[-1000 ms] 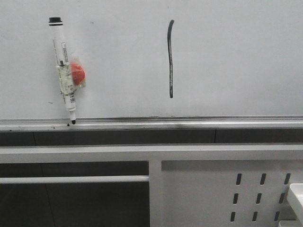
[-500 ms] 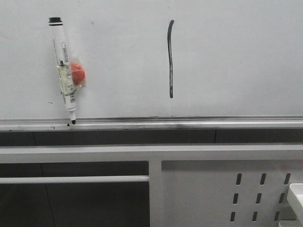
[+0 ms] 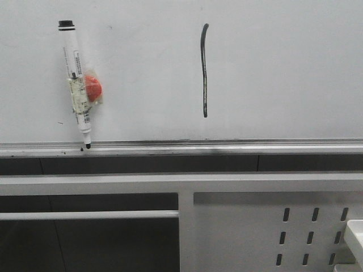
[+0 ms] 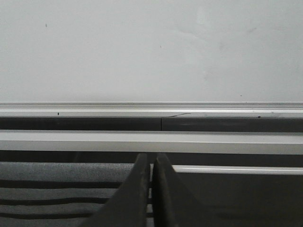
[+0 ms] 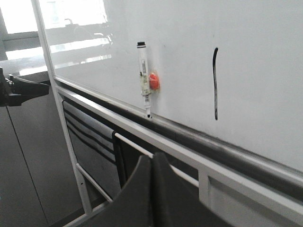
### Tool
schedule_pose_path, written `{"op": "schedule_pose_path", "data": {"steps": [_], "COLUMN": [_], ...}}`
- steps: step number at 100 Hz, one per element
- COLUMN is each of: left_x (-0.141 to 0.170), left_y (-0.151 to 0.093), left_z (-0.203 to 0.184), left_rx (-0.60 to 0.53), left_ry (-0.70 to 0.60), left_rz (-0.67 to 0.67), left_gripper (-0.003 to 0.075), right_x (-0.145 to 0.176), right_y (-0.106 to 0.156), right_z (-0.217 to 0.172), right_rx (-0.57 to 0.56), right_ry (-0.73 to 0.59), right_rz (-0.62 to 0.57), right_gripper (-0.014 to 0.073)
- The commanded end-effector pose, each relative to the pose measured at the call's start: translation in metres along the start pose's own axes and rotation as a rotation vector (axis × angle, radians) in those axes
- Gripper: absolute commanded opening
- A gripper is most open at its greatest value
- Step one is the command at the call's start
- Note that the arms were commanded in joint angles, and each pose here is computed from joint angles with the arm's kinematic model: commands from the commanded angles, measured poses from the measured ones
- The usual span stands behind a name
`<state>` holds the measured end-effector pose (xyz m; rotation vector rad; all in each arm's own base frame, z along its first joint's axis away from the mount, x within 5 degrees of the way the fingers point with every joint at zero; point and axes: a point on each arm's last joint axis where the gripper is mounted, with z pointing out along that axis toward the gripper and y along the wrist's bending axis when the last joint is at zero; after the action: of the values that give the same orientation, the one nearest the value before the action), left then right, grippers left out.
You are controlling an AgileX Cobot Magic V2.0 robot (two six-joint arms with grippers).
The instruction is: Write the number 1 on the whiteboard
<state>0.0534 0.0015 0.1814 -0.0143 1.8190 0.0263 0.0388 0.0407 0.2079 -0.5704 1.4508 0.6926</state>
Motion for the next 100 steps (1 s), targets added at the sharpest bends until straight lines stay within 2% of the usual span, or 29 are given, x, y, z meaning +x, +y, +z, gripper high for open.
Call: {"op": "schedule_pose_path", "data": {"steps": [1, 11, 18, 41, 54, 61, 73, 88, 100], "left_x": [0.005, 0.005, 0.005, 0.005, 0.005, 0.005, 0.005, 0.005, 0.005], "left_y": [-0.001, -0.001, -0.001, -0.001, -0.001, -0.001, -0.001, -0.001, -0.001], "left_z": [0.002, 0.002, 0.002, 0.002, 0.002, 0.002, 0.002, 0.002, 0.002], "left_rx": [0.007, 0.007, 0.007, 0.007, 0.007, 0.007, 0.007, 0.007, 0.007], "left_ry": [-0.041, -0.041, -0.041, -0.041, -0.041, -0.041, -0.041, -0.041, -0.041], "left_rz": [-0.009, -0.009, -0.009, -0.009, -0.009, -0.009, -0.009, -0.009, -0.009], "left_gripper": [-0.002, -0.002, -0.002, -0.002, -0.002, -0.002, -0.002, -0.002, -0.002], "right_x": [0.0, 0.001, 0.001, 0.0, 0.006, 0.01, 0.016, 0.023, 0.023], "right_y": [0.0, -0.002, -0.006, -0.031, -0.042, -0.045, -0.046, -0.045, -0.045], "right_z": [0.001, 0.001, 0.001, -0.007, -0.016, -0.021, -0.026, -0.027, -0.027], "right_rx": [-0.002, 0.031, 0.105, 0.553, 0.8, 0.895, 0.97, 0.976, 0.975], "right_ry": [-0.038, -0.025, -0.031, -0.051, 0.024, 0.058, 0.116, 0.189, 0.186], "right_rz": [0.046, 0.045, 0.035, 0.008, -0.016, 0.0, 0.009, 0.049, 0.053], "right_gripper": [-0.0069, -0.0069, -0.0069, -0.0069, -0.0069, -0.0069, -0.0069, -0.0069, -0.0069]}}
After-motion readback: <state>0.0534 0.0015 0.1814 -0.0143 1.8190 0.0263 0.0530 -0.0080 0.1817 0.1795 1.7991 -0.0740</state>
